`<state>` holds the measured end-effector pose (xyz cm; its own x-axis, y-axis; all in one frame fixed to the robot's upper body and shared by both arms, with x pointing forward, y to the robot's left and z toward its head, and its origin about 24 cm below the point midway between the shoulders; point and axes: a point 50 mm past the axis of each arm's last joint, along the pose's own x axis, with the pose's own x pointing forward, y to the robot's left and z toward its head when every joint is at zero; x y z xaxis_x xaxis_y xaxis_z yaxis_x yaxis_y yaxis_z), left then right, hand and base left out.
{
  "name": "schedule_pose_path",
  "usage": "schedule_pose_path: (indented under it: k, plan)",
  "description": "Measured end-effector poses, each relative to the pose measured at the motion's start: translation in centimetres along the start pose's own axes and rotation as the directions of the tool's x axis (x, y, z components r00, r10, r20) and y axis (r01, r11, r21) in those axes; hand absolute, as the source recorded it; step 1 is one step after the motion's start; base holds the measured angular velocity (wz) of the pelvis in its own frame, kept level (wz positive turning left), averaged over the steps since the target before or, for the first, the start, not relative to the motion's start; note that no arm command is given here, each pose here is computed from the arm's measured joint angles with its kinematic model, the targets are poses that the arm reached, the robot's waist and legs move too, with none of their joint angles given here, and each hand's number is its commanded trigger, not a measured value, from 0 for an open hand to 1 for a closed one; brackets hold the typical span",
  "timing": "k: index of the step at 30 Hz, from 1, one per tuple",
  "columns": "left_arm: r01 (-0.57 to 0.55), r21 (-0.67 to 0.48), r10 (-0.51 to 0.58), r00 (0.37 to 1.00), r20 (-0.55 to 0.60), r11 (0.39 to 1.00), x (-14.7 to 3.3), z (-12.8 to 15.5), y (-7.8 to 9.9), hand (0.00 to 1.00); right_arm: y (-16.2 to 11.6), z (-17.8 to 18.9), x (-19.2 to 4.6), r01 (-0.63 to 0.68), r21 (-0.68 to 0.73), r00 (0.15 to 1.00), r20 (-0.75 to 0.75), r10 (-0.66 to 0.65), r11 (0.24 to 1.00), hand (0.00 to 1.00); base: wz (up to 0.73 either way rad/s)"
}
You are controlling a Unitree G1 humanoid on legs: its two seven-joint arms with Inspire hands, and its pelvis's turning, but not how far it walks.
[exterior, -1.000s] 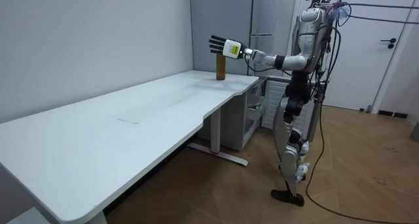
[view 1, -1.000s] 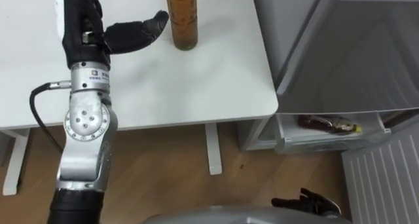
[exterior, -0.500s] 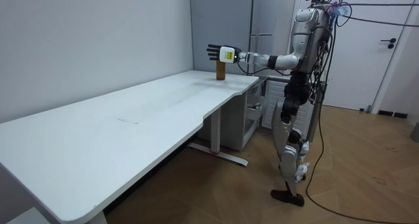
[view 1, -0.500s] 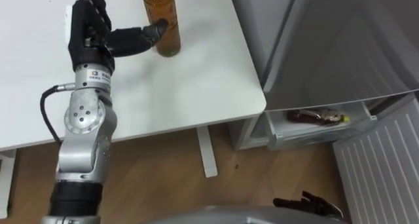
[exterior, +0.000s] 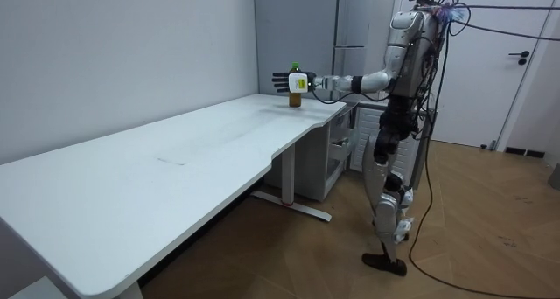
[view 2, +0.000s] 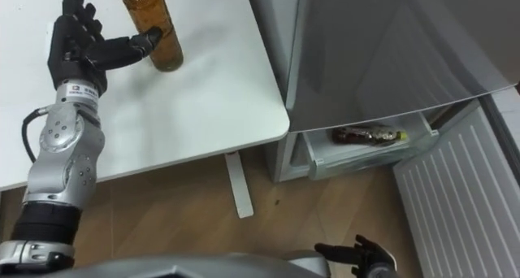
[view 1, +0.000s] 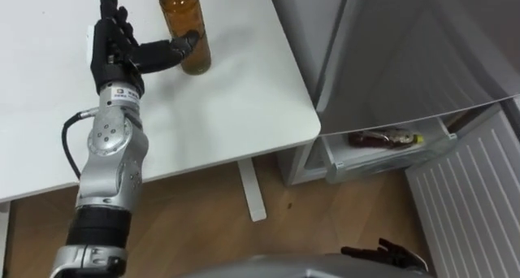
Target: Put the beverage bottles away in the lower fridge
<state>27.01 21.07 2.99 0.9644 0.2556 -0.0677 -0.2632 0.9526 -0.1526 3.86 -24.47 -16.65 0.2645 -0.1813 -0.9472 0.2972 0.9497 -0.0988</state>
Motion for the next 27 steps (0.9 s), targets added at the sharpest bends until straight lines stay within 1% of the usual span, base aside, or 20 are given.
schedule_pose_path:
  k: [3, 7, 16, 25, 26, 27]
  plan:
    - [-0.014, -0.001, 0.014, 1.0, -0.004, 1.0, 0.4, 0.1, 0.2, 0.0, -0.4, -0.7, -0.2, 0.027, 0.003, 0.999, -0.016, -0.027, 1.0, 0.0, -0.08]
    - [-0.018, 0.0, 0.018, 1.0, -0.016, 1.0, 0.5, 0.1, 0.3, 0.0, -0.8, -1.8, -0.4, 0.054, -0.019, 0.996, -0.064, -0.055, 0.998, 0.0, -0.08]
    - [-0.019, 0.006, 0.019, 0.998, -0.052, 1.0, 1.0, -0.3, 0.1, 0.0, -1.0, -2.4, -0.5, 0.059, -0.112, 0.991, -0.113, -0.071, 0.992, 0.0, -0.06]
    - [-0.014, 0.012, 0.015, 0.996, -0.093, 1.0, 1.1, -0.8, 0.1, 0.0, -1.1, -2.6, -0.5, 0.066, -0.115, 0.986, -0.145, -0.083, 0.991, 0.0, 0.0]
    - [-0.013, 0.012, 0.014, 0.996, -0.093, 1.0, 1.1, -0.8, 0.1, 0.58, -1.1, -2.6, -0.5, 0.067, -0.115, 0.986, -0.146, -0.083, 0.991, 0.0, 0.0]
    - [-0.009, 0.011, 0.01, 0.996, -0.093, 1.0, 1.3, -0.7, 0.0, 1.0, -1.1, -2.6, -0.5, 0.067, -0.116, 0.986, -0.146, -0.084, 0.991, 0.0, 0.0]
